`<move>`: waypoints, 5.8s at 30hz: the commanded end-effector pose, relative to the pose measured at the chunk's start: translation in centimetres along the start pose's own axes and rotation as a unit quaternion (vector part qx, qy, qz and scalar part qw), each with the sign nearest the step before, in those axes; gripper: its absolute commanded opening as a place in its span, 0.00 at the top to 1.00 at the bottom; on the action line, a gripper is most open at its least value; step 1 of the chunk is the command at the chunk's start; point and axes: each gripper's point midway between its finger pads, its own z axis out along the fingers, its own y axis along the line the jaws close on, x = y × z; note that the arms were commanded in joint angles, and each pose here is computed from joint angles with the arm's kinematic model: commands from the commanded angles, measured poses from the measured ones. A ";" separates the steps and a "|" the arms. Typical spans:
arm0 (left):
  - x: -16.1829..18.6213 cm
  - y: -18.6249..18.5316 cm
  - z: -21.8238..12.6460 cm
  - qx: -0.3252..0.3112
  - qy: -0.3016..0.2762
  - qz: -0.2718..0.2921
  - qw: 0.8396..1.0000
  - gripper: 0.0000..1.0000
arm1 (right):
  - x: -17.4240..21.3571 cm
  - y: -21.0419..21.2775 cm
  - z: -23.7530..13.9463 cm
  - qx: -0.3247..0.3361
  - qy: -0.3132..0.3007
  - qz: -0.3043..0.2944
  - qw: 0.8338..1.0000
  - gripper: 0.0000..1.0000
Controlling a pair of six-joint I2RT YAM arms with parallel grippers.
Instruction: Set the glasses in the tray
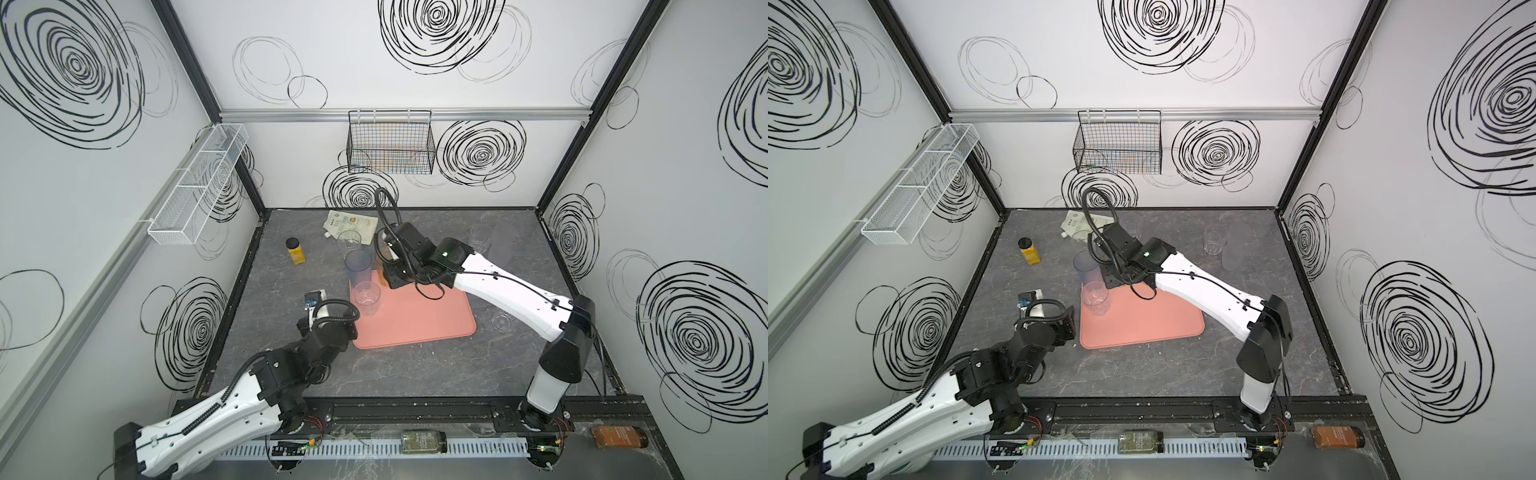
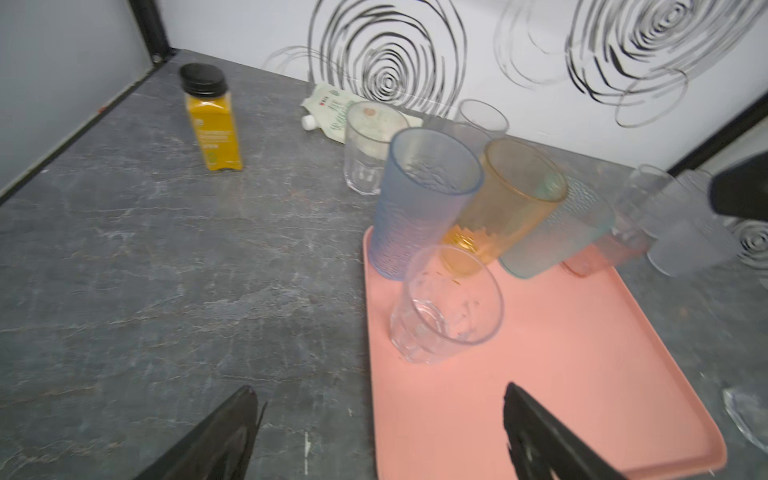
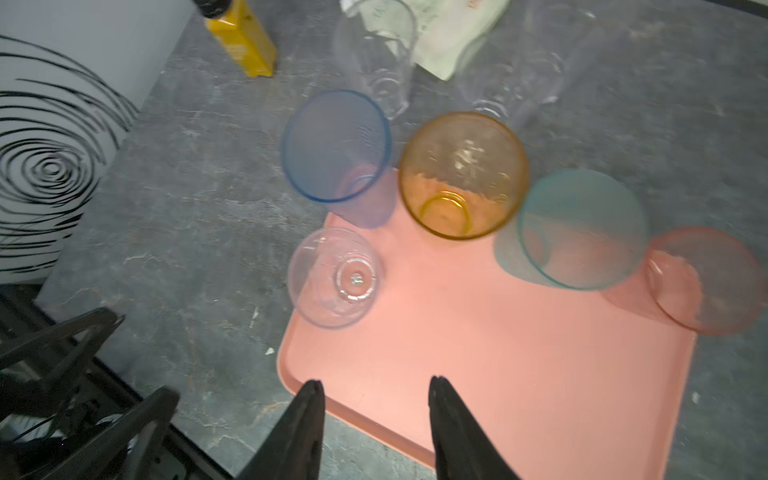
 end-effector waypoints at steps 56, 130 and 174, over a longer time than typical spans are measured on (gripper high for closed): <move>1.8 -4.0 11.3 -0.012 0.106 0.186 0.977 0.31 | 8.7 -12.4 2.1 0.048 0.017 0.128 0.990 0.56; 1.0 -13.2 3.7 0.163 0.050 0.101 0.980 0.15 | 10.9 -22.6 -4.2 0.214 0.021 0.181 0.960 0.55; 1.8 -4.2 3.3 0.082 0.015 0.044 0.996 0.04 | 16.6 -26.0 -0.9 0.205 0.064 0.237 0.947 0.68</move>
